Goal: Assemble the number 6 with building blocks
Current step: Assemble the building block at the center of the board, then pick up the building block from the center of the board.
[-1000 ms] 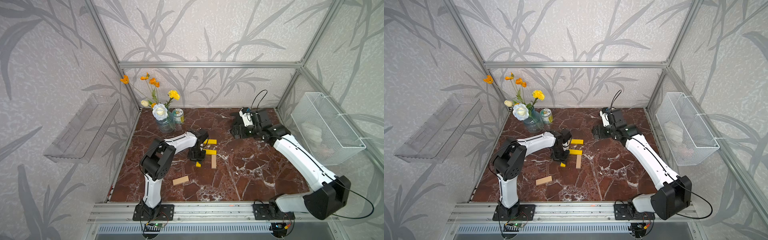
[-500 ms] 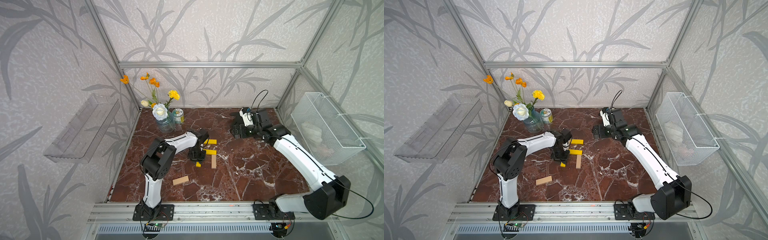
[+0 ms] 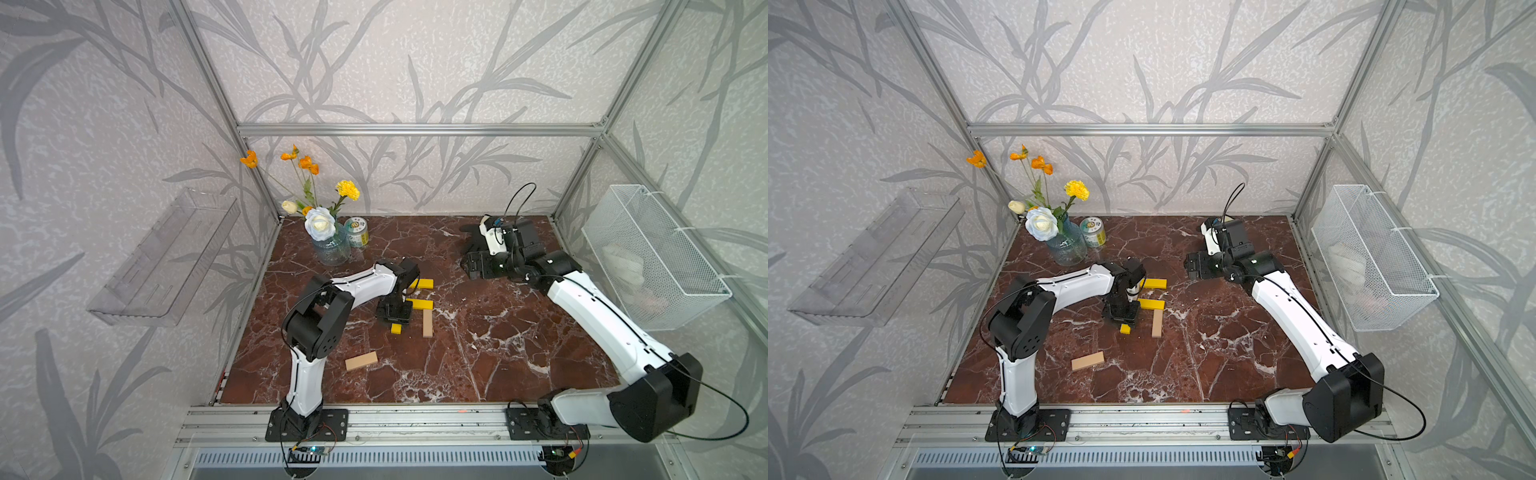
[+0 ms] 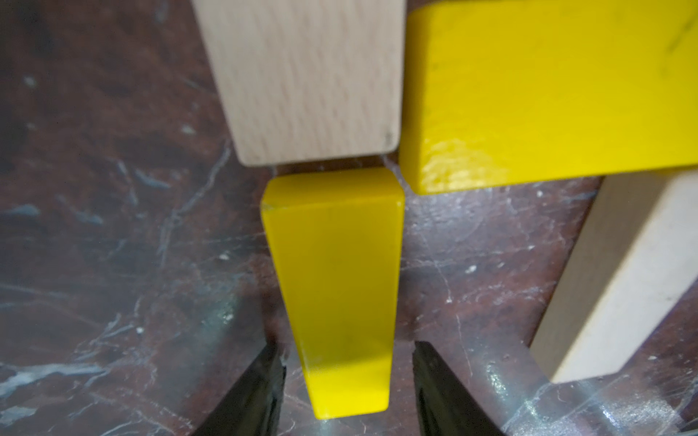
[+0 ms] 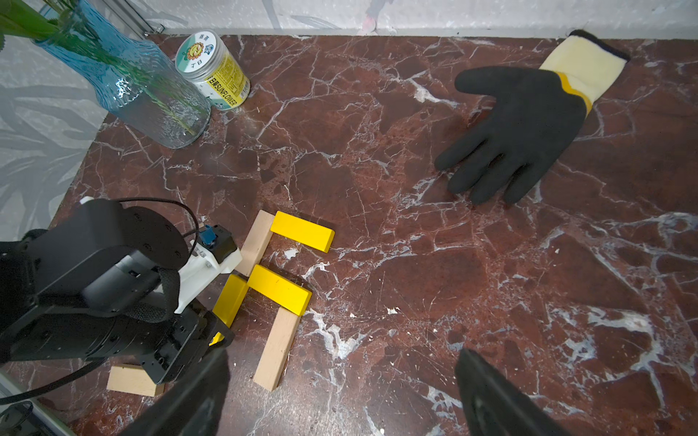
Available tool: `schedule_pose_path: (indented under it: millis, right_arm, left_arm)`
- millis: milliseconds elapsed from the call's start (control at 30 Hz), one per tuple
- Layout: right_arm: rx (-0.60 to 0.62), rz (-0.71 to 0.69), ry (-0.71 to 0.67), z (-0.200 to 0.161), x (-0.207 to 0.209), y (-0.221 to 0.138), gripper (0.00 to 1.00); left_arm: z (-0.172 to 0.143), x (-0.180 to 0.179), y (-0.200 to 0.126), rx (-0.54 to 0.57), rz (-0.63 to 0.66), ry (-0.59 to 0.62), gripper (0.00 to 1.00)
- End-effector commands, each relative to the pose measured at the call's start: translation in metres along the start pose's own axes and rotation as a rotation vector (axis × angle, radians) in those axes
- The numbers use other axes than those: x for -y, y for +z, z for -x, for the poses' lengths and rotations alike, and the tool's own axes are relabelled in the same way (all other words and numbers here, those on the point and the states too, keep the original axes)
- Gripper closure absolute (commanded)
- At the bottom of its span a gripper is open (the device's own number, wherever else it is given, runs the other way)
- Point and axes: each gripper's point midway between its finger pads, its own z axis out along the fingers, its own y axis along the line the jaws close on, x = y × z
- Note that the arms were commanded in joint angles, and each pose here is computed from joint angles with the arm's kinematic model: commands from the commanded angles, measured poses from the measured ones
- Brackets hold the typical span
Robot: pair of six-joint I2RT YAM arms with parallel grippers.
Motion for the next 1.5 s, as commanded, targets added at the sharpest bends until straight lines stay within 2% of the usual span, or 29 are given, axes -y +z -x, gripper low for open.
schedule_pose_path:
  millis: [0,267,433,533,600,700,733,800,867,933,1000,1033,1100,1267,1367,1467]
  right_arm:
    - [0.045,0.022,0.002,0.008,-0.004,-0.008,0.06]
    - [0.063,0.049,0.004,0.007,-0.008,-0.010,0.06]
    - [0.078,0.055,-0.009,0.007,-0.009,-0.013,0.06]
    - [0.078,0.076,-0.045,0.006,-0.013,-0.014,0.06]
    - [0.087,0.127,-0.086,0.006,-0.022,-0.016,0.06]
    - [0.087,0.262,-0.173,0.005,-0.049,-0.014,0.08]
    - [0.071,0.318,-0.223,0.001,-0.063,-0.012,0.08]
    - [0.016,0.454,-0.430,-0.020,-0.104,-0.007,0.08]
    - [-0.050,0.561,-0.722,-0.061,-0.145,-0.003,0.08]
    - [-0.095,0.704,-1.090,-0.117,-0.180,-0.005,0.07]
    - [-0.115,0.797,-1.325,-0.156,-0.198,-0.001,0.06]
    - [-0.126,0.807,-1.384,-0.166,-0.207,0.006,0.05]
    - [-0.170,0.837,-1.419,-0.179,-0.224,0.018,0.06]
    - [-0.285,0.805,-1.544,-0.221,-0.260,0.057,0.12]
    - [-0.327,0.759,-1.533,-0.231,-0.277,0.078,0.14]
    - [-0.399,0.724,-1.499,-0.240,-0.286,0.093,0.21]
  left_arm:
    - [-0.002,-0.004,0.000,0.013,0.011,-0.010,0.40]
    - [0.000,0.011,-0.043,0.103,-0.064,-0.019,0.35]
    - [0.010,0.032,-0.106,0.220,-0.150,0.001,0.32]
    - [0.022,0.041,-0.159,0.365,-0.207,0.024,0.31]
    - [0.032,0.027,-0.189,0.479,-0.181,-0.011,0.31]
    - [0.042,-0.012,-0.212,0.583,-0.173,-0.113,0.30]
    - [0.044,-0.031,-0.211,0.601,-0.170,-0.181,0.30]
    - [0.044,-0.073,-0.208,0.625,-0.197,-0.349,0.30]
    - [0.038,-0.114,-0.201,0.654,-0.197,-0.515,0.30]
    - [0.025,-0.157,-0.185,0.650,-0.185,-0.703,0.29]
    - [0.010,-0.187,-0.166,0.617,-0.185,-0.857,0.29]
    - [0.001,-0.198,-0.154,0.587,-0.186,-0.924,0.29]
    - [-0.013,-0.212,-0.135,0.533,-0.185,-1.002,0.29]
    - [-0.038,-0.222,-0.108,0.440,-0.143,-1.026,0.30]
    - [-0.052,-0.228,-0.100,0.424,-0.105,-1.051,0.30]
    - [-0.062,-0.235,-0.097,0.414,-0.074,-1.064,0.30]
